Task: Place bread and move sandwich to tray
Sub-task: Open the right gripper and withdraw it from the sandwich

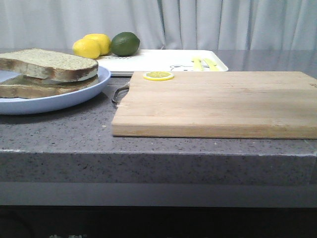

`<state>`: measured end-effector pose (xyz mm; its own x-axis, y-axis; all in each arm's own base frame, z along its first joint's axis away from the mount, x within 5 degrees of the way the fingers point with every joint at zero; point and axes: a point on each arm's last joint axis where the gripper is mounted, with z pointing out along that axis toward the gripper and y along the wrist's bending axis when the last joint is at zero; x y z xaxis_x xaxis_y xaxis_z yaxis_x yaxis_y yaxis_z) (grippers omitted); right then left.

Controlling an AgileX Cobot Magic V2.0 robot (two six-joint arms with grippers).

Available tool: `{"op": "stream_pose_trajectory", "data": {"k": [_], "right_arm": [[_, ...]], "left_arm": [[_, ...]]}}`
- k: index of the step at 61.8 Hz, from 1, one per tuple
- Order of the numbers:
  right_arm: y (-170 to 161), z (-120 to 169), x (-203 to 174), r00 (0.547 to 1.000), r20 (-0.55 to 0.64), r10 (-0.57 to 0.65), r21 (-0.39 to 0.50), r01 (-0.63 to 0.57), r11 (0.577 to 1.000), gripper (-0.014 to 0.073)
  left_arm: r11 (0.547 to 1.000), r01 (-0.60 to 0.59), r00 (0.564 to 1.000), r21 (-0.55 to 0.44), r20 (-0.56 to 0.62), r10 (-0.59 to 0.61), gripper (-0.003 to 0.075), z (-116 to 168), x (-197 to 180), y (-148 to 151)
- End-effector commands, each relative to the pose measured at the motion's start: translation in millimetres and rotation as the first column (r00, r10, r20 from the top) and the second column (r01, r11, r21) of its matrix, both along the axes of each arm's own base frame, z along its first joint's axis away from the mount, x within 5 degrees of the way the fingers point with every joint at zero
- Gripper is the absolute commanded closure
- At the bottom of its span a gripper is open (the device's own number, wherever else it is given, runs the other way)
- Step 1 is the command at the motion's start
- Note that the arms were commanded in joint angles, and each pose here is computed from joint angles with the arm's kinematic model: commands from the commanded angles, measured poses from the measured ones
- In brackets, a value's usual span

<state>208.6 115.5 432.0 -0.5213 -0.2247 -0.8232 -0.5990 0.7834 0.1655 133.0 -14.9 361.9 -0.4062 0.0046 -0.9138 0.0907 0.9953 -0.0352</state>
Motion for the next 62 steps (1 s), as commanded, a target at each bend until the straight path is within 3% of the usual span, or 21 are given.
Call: {"op": "stream_pose_trajectory", "data": {"k": [1,27,46,55,62], "right_arm": [[-14,12,-26,0.994,0.108,-0.034,0.031,0.030,0.999,0.0108],[-52,-22,-114,0.980,0.191,-0.046,0.054,0.037,0.998,0.0108],[-60,-32,-136,0.972,0.229,-0.053,0.075,0.036,0.996,0.0108],[-60,-32,-135,0.972,0.227,-0.052,0.075,0.036,0.997,0.0108],[-60,-32,-135,0.972,0.227,-0.052,0.075,0.036,0.997,0.0108]], "left_arm": [[1.000,0.007,0.996,-0.026,0.091,-0.004,0.0283,15,2,-2],[1.000,0.007,0.996,-0.026,0.091,-0.004,0.0283,15,2,-2],[1.000,0.002,0.999,-0.006,0.054,-0.002,0.0283,13,3,-1],[0.999,-0.015,0.994,0.033,-0.107,0.019,0.0283,17,15,1],[0.997,-0.055,0.955,0.060,-0.287,0.070,0.0283,15,38,5]]}}
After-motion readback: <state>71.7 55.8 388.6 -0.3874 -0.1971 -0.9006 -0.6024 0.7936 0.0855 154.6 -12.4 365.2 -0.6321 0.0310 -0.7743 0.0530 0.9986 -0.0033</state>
